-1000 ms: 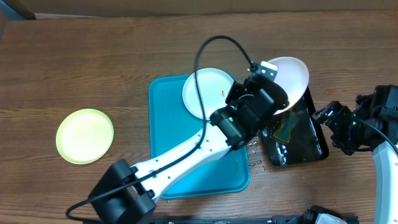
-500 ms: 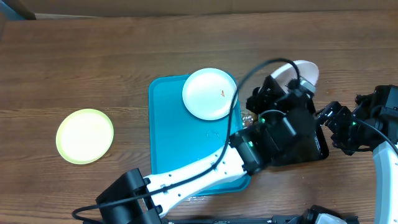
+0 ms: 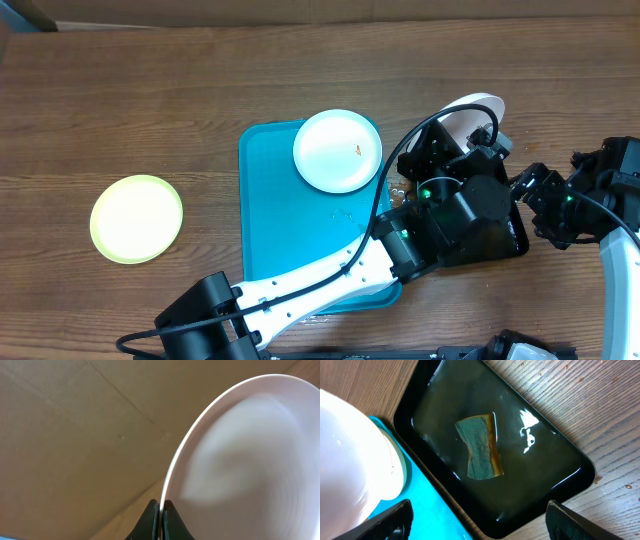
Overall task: Clean dirty plates on tray and stack at the side
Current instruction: 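Lift the pink-white plate with left gripper and tilt over black tray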
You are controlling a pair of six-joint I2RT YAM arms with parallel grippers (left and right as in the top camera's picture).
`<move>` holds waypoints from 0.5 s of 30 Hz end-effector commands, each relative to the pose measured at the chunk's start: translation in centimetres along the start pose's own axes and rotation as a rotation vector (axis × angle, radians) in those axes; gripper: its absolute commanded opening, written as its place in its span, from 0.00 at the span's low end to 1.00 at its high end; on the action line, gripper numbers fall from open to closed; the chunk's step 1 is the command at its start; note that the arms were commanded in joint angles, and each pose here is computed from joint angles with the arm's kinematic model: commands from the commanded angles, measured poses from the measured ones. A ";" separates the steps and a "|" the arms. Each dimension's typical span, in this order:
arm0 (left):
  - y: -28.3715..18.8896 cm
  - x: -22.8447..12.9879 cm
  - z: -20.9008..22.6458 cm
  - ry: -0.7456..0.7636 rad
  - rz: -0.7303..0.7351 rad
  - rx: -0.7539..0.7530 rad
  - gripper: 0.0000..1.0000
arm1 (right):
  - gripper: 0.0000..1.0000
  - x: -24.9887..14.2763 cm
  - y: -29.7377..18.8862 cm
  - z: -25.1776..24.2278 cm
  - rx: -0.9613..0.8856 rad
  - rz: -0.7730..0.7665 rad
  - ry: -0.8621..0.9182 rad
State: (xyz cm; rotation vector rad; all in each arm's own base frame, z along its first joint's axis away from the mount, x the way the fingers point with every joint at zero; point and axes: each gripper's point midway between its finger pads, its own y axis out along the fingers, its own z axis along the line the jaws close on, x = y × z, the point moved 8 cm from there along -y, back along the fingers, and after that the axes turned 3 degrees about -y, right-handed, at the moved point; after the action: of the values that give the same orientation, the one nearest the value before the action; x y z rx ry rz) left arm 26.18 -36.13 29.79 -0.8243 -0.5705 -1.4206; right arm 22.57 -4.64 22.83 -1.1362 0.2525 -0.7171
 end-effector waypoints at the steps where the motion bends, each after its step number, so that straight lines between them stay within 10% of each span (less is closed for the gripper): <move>1: -0.3 1.0 1.2 -0.025 -0.011 0.033 0.04 | 0.86 0.2 -0.6 0.3 0.012 -0.025 -0.022; 15: 0.5 -2.3 1.0 -0.098 0.125 0.029 0.04 | 0.86 0.2 -0.6 0.3 0.012 -0.025 -0.025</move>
State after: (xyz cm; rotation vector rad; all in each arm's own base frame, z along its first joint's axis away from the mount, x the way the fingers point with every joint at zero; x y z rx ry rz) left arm 25.91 -35.22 28.26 -0.8037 -0.4865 -1.3635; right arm 22.58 -4.64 22.83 -1.1378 0.2480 -0.7144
